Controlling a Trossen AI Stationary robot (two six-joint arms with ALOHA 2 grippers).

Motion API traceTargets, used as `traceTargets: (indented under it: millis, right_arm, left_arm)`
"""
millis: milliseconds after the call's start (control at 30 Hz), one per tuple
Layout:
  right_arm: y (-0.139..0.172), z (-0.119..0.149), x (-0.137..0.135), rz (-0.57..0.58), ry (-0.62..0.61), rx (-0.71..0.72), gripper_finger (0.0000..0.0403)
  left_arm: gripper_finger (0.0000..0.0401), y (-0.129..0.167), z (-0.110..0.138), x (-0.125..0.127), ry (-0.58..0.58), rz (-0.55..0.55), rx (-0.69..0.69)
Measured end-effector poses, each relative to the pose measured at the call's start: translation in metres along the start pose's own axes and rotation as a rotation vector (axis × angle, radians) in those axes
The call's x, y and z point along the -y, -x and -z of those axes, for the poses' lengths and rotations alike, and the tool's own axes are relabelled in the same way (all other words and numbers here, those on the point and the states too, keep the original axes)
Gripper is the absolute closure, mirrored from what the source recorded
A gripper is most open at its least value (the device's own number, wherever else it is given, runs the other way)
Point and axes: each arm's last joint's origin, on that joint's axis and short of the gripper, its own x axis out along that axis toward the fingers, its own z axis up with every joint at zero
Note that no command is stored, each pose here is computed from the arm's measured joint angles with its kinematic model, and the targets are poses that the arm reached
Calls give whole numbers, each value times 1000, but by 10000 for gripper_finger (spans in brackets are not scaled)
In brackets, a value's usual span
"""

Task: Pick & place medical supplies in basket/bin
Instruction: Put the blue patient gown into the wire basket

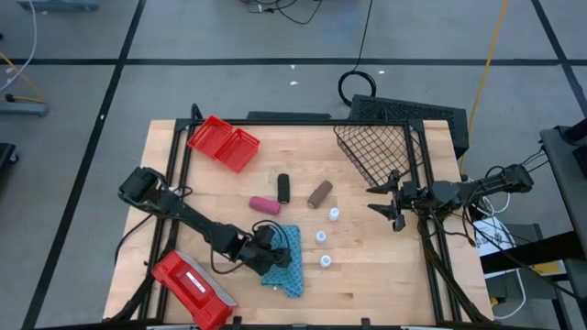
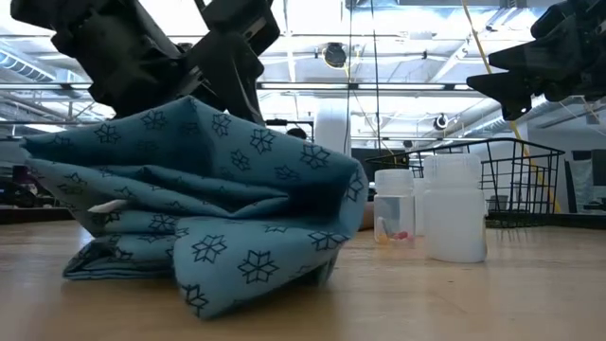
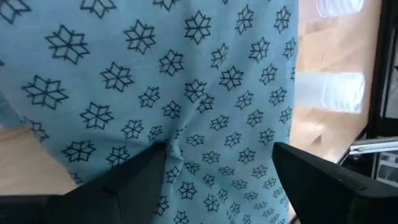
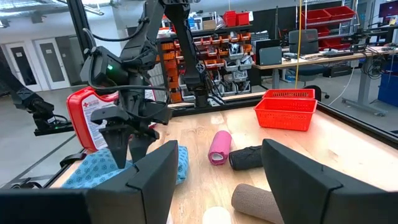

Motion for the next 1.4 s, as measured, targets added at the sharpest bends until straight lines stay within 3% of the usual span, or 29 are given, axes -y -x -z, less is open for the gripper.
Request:
traceTargets:
  millis: [167, 333, 533, 700, 1067, 1400]
  right_arm:
    - [0, 0, 0, 0, 0, 0, 181]
    - [0, 0, 0, 0, 0, 0, 182]
    - [0, 0, 0, 0, 0, 0, 181]
    - [0, 0, 0, 0, 0, -1, 179]
    - [0, 0, 0, 0, 1, -3, 179]
    - [0, 0, 0, 1, 1, -3, 179]
  left_arm:
    - [91, 19, -7, 7, -44, 19, -52]
    - [91, 64, -15, 15, -70, 63, 60]
    - [91, 82, -8, 1, -31, -33, 123]
    - [91, 55, -2, -6, -18, -74, 138]
    - [91, -18, -1, -7, -67, -9, 83]
    - [91, -23, -5, -6, -124, -9, 38]
